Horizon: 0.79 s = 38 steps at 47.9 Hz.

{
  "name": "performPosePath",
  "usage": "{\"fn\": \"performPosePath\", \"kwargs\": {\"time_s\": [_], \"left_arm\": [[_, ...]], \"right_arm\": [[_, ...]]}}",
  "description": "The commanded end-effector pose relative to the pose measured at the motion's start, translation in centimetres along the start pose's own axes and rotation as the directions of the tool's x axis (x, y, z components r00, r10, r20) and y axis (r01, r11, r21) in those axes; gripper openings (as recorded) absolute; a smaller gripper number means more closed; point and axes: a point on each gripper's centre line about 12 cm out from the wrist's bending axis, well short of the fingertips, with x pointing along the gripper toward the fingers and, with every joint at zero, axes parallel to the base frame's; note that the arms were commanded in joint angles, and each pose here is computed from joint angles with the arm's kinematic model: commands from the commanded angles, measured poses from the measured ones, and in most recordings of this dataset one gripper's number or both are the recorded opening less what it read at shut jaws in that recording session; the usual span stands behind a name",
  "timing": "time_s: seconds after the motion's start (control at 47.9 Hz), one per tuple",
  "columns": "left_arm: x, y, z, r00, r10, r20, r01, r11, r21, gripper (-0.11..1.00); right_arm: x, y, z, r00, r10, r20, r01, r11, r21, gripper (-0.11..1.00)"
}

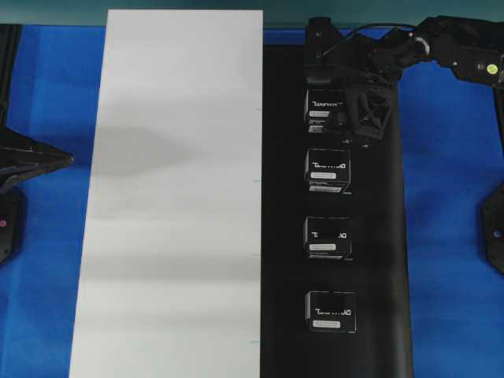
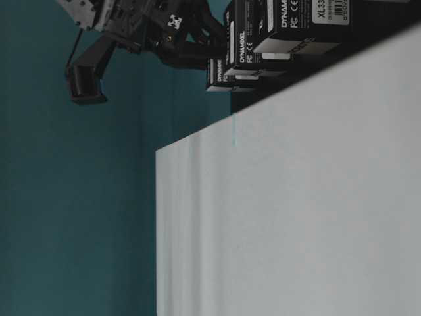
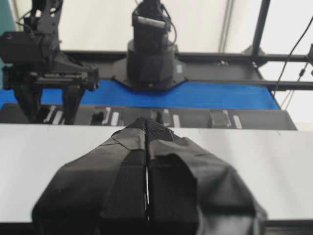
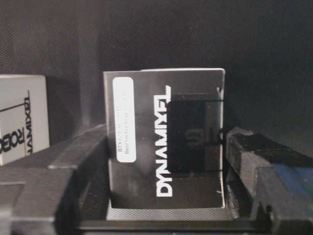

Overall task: Place the box from the black base onto the white base.
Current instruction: 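Lower the right gripper and close it around the top box, then lift the box and carry it left toward the white base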

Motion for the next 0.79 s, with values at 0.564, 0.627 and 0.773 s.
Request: {"fn": "performPosePath", "kwargs": {"time_s": [0.564, 0.627, 0.773], "left_arm": [[0.2, 0.1, 0.9, 1.0, 0.003, 0.02, -0.003, 1.0, 0.0, -0.06], [0.2, 0.1, 1.0, 1.0, 0.003, 0.02, -0.003, 1.0, -0.001, -0.06], [0.2, 0.1, 0.9, 1.0, 0.003, 0.018, -0.003, 1.0, -0.001, -0.06]], "right_arm": [[-4.5, 1.0, 2.0, 0.992, -0.037, 0.125, 0.032, 0.998, 0.045, 0.59], [-5.5, 1.2, 2.3, 0.99, -0.036, 0.138, 0.029, 0.998, 0.051, 0.59], [-7.5, 1.7, 3.0, 0.989, -0.016, 0.147, 0.005, 0.997, 0.072, 0.59]]}}
